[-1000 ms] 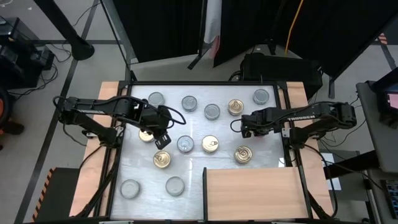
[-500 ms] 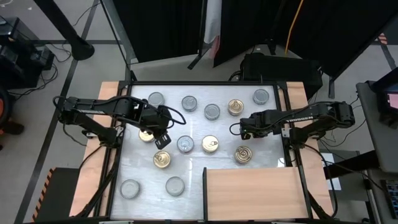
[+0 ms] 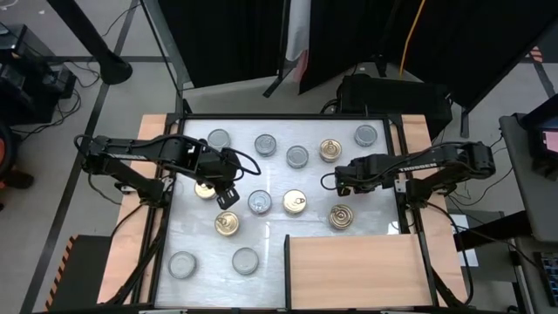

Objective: Stack canned seafood by type on shelf
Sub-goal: Put the red tuna can on the shelf

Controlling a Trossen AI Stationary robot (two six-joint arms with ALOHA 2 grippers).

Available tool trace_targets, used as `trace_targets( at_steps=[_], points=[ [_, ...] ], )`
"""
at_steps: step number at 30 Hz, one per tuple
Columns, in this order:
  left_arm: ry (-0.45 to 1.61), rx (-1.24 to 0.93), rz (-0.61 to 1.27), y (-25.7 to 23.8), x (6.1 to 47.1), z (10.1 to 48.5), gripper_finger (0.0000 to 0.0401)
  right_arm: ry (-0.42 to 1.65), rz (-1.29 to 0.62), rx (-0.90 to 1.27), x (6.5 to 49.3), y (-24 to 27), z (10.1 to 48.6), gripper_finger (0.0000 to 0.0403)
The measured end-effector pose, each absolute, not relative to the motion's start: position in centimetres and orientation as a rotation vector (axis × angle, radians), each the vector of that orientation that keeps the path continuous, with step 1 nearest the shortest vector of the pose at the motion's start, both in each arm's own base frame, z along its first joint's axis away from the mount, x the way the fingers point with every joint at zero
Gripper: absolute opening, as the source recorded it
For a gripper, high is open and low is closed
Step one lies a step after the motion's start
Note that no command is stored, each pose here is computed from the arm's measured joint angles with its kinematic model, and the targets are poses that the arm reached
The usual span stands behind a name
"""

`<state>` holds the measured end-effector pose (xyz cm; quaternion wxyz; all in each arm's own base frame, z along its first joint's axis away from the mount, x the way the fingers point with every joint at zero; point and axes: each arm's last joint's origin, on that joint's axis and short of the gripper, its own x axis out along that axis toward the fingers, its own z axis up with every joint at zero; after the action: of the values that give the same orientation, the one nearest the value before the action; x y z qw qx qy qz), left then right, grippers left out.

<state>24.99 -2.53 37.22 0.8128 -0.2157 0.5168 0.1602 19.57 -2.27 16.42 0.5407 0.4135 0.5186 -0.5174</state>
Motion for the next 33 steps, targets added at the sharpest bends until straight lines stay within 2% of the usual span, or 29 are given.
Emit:
trace_targets(
  at_steps=[13, 21, 28, 33],
  points=[
    [1.113, -0.453, 0.342, -2.5, 24.9, 37.2, 0.0008, 1.299, -1.178, 0.942, 21.1, -1.0, 14.0, 0.0000],
    [1.131, -0.450, 0.349, -2.5, 24.8, 37.1, 0.0008, 1.311, -1.145, 0.922, 21.0, -0.3, 14.2, 0.0000],
    [1.131, -0.450, 0.350, -2.5, 24.8, 37.1, 0.0008, 1.316, -0.954, 0.854, 20.5, -0.2, 19.5, 0.0011],
    [1.128, -0.436, 0.338, -2.5, 24.8, 37.1, 0.0008, 1.304, -0.739, 0.781, 19.7, -0.4, 24.4, 0.0067]
  ],
)
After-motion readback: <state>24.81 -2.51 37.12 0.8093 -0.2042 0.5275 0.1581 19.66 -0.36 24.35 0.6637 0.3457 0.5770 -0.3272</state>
